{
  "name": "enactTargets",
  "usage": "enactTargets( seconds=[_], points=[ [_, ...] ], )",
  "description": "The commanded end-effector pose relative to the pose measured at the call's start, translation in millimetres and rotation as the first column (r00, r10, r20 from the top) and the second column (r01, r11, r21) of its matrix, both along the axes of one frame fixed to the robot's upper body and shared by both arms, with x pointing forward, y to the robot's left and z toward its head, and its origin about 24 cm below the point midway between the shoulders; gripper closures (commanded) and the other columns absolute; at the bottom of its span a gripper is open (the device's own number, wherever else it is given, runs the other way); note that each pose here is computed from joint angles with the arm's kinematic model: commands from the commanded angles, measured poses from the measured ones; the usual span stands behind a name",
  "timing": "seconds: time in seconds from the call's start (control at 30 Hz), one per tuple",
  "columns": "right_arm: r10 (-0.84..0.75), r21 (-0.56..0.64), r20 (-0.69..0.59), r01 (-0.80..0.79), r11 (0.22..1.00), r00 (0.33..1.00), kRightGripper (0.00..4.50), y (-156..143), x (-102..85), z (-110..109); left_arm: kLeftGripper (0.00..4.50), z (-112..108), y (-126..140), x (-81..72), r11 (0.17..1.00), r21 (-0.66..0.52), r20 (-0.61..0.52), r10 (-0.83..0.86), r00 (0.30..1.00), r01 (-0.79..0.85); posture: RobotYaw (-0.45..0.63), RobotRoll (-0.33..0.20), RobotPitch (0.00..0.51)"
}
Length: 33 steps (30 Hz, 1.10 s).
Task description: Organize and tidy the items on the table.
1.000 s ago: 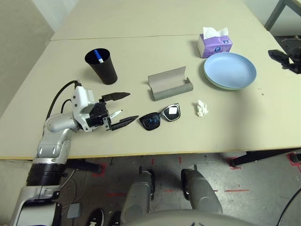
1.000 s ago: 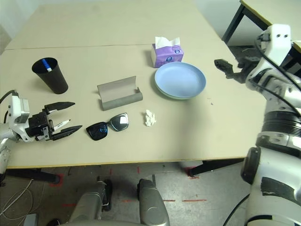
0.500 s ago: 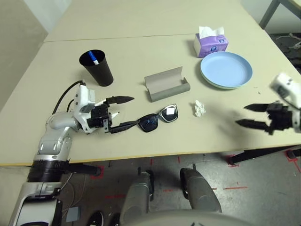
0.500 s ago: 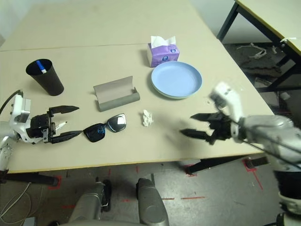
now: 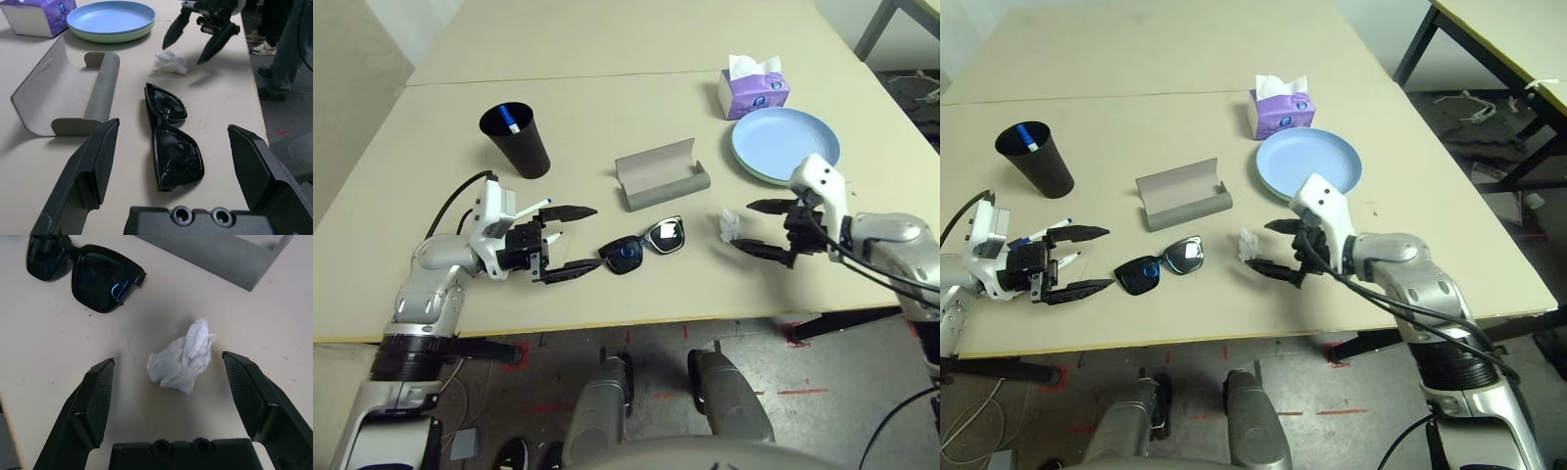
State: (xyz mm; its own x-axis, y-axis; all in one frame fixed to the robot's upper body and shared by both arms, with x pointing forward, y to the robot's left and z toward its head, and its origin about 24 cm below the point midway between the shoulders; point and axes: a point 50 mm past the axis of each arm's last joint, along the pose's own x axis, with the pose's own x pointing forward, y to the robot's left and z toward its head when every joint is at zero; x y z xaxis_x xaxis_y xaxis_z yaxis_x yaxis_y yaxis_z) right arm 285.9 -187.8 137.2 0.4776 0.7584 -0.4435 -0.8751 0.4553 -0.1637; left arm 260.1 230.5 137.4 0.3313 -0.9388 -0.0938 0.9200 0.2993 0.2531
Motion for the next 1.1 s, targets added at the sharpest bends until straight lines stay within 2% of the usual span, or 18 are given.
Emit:
enactTargets(
  seconds=[0.03, 0.23, 0.33, 0.6, 0.7, 0.77, 0.97, 1.03, 1.1],
  points=[
    [0.008, -0.026, 0.005, -0.008, 1.000, 1.000, 0.01, 4, 4.2, -4, 0.00, -1, 1, -4.2, 1.000, 0.022, 0.011, 0.008, 1.000, -0.009, -0.22, 0.000, 0.213],
    [0.006, -0.063, 0.014, -0.005, 0.998, 1.000, 0.01, 4, 10.7, -10, 0.00, 1, 1, -6.0, 1.000, 0.021, 0.024, 0.018, 1.000, -0.019, -0.20, 0.000, 0.212],
    [-0.005, -0.051, 0.028, 0.006, 0.999, 1.000, 0.61, 5, 12.6, -9, 0.00, 2, -2, -6.7, 1.000, 0.019, 0.034, 0.018, 0.999, -0.019, -0.20, 0.000, 0.213],
    [-0.009, -0.042, 0.017, 0.010, 0.999, 1.000, 3.53, 1, 11.9, -5, 0.00, 3, -5, -5.6, 1.000, 0.014, 0.041, 0.013, 0.999, -0.014, -0.22, 0.000, 0.218],
    [-0.027, 0.006, 0.040, 0.027, 1.000, 0.999, 4.46, 0, 14.7, 7, 0.00, 1, -5, -4.8, 1.000, 0.012, 0.038, 0.015, 0.999, -0.015, -0.22, 0.000, 0.219],
    [-0.048, 0.065, 0.062, 0.044, 0.997, 0.997, 4.46, -1, 18.7, 21, 0.00, 0, -6, -4.5, 1.000, 0.012, 0.035, 0.015, 0.999, -0.015, -0.22, 0.000, 0.219],
    [-0.132, 0.212, 0.220, 0.084, 0.974, 0.966, 4.46, -7, 39.6, 92, 0.00, -2, -5, -3.3, 1.000, 0.014, 0.029, 0.014, 0.999, -0.015, -0.23, 0.000, 0.216],
    [-0.164, 0.164, 0.274, 0.122, 0.979, 0.948, 4.46, -15, 48.3, 100, 0.00, -3, -6, -3.0, 1.000, 0.013, 0.029, 0.014, 0.999, -0.014, -0.23, 0.000, 0.216],
    [-0.223, 0.093, 0.313, 0.204, 0.975, 0.923, 4.46, -26, 59.8, 94, 0.00, -4, -6, -2.6, 1.000, 0.014, 0.030, 0.014, 0.999, -0.015, -0.23, 0.000, 0.217]
  ],
)
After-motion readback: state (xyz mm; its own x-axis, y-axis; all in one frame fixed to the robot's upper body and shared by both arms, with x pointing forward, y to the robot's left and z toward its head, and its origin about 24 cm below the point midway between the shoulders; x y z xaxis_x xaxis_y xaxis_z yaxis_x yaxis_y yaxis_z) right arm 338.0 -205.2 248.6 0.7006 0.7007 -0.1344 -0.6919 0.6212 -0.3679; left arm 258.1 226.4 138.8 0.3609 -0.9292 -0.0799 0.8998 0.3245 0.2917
